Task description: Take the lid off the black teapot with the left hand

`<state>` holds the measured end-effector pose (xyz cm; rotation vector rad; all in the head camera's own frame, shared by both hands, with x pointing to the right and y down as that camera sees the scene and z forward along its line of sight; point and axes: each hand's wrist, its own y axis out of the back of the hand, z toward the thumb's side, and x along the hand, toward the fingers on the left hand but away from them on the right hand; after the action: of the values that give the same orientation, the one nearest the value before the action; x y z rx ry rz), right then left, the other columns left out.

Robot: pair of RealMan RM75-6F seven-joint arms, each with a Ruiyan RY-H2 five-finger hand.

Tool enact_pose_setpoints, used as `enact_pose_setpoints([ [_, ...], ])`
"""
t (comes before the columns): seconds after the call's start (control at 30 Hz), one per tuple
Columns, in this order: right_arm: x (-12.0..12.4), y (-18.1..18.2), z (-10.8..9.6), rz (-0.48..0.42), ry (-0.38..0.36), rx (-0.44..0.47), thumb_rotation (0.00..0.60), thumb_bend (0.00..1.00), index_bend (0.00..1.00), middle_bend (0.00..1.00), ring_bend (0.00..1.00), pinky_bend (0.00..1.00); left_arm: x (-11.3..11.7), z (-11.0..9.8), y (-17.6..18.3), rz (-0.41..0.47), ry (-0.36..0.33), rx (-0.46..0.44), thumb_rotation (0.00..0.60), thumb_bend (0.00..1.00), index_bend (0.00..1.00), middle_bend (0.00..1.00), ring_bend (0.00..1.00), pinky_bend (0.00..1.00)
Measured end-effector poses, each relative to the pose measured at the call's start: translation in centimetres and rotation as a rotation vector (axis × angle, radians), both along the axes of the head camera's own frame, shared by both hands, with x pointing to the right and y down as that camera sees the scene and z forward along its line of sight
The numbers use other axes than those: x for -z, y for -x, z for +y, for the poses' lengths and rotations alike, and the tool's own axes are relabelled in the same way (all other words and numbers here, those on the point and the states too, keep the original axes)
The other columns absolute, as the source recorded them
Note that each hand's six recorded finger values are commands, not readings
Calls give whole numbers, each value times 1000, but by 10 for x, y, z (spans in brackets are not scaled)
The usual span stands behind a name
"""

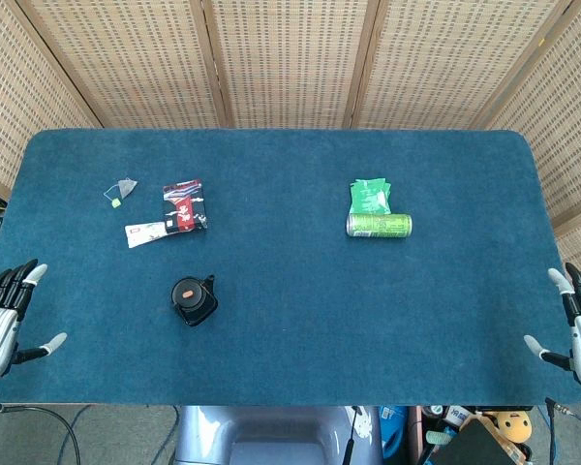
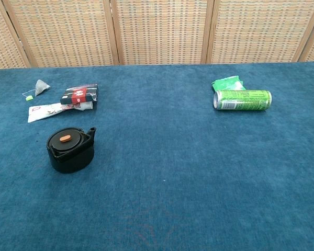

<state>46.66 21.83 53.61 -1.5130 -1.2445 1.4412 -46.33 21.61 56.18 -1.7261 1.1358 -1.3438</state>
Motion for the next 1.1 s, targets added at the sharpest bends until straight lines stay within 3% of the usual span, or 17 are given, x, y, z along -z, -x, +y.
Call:
enact_pose_setpoints([
  [0.33,-1,0,0,-4,6,-3,600,0,0,0,0,0,-2,-2,-6,7,15,-21,600,188,0,0,0,0],
  [0.47,-4,0,-1,-2,16,-3,600,0,0,0,0,0,-12,-14,-27,42,57,-76,600,211,0,0,0,0],
  [0.53,-5,0,-2,-1,20,-5,600,0,0,0,0,0,-17,-23,-44,78,88,-120,600,396,0,0,0,0],
  [0.6,-6,-1,-2,0,21,-8,600,0,0,0,0,0,-22,-33,-62,119,108,-167,600,647,0,0,0,0],
  [0.7,-5,-3,-2,0,22,-14,600,0,0,0,0,0,-30,-49,-89,154,138,-244,600,836,0,0,0,0],
  [0.9,-6,-6,-3,-4,27,-21,600,0,0,0,0,0,-56,-69,-142,205,239,-356,600,981,34,0,0,0],
  [1.1,-7,-6,-3,-6,30,-22,600,0,0,0,0,0,-76,-74,-194,264,319,-435,600,993,102,0,0,0],
])
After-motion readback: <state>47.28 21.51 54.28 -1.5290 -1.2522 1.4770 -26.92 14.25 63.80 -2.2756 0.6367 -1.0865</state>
